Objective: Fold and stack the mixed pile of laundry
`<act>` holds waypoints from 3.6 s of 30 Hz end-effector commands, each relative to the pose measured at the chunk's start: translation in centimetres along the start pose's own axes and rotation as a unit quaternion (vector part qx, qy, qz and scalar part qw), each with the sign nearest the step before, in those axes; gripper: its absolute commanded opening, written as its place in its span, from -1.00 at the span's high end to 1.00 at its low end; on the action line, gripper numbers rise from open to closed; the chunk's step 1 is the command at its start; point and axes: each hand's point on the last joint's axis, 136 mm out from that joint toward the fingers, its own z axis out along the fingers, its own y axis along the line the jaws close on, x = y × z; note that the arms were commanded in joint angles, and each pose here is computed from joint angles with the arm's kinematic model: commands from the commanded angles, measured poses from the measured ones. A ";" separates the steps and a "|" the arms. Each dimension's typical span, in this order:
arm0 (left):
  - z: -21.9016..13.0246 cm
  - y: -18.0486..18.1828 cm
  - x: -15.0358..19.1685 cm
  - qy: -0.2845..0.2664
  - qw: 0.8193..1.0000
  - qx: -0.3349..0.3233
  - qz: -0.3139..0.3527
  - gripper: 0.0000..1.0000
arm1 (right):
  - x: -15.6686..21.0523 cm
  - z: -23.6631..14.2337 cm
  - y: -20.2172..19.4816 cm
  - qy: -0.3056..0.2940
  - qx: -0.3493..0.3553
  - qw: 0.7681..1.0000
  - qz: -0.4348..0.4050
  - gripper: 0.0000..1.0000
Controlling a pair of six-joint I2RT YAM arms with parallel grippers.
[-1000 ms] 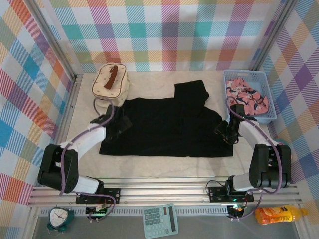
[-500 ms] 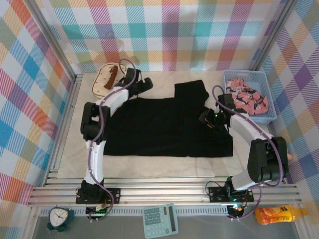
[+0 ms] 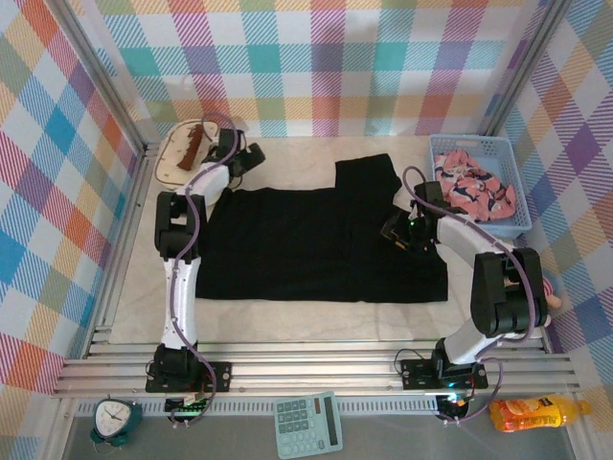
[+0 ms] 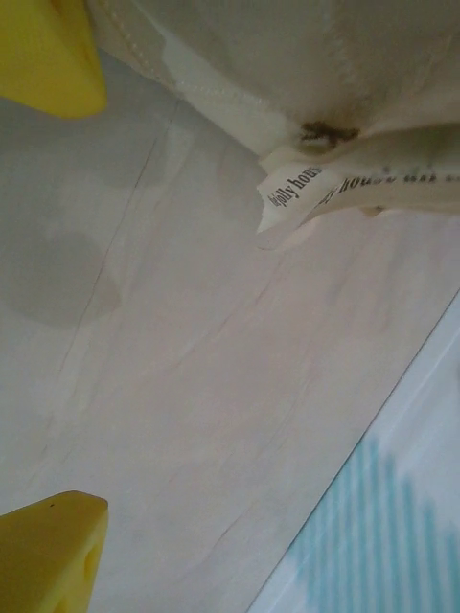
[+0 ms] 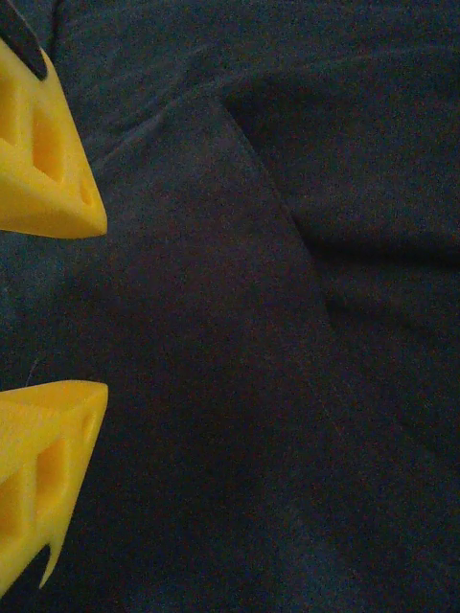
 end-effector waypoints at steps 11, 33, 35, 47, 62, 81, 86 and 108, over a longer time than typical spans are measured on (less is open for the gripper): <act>-8.4 -1.0 -2.8 0.018 0.999 0.047 0.020 -1.00 | -3.8 -0.1 2.6 -0.029 0.003 0.998 -0.048 0.13; -7.0 -0.8 9.9 0.116 0.992 0.034 0.023 -0.93 | -16.1 5.3 5.7 -0.064 0.097 0.990 -0.083 -0.08; -6.1 0.6 10.3 0.122 0.992 0.013 0.016 -0.93 | -14.4 4.6 4.3 -0.065 0.105 0.990 -0.074 -0.11; -5.4 7.8 12.3 0.151 0.984 -0.094 -0.019 -0.96 | -10.9 5.8 -4.1 -0.036 0.171 0.985 -0.007 -0.01; -10.2 4.8 10.1 0.165 0.985 -0.038 -0.011 -0.97 | -11.6 2.5 -1.5 -0.062 0.124 0.990 -0.007 0.07; -8.1 4.3 14.6 0.205 0.978 -0.035 0.024 -0.98 | -10.6 8.6 0.8 -0.017 0.127 0.991 -0.024 0.11; -9.5 4.9 17.0 0.226 0.974 -0.029 0.011 -0.99 | -8.1 6.8 -1.7 -0.009 0.164 0.986 -0.023 0.05; -16.2 0.6 11.3 0.186 0.982 0.034 0.005 -1.00 | -16.8 4.0 8.4 -0.104 0.037 0.988 -0.104 -0.20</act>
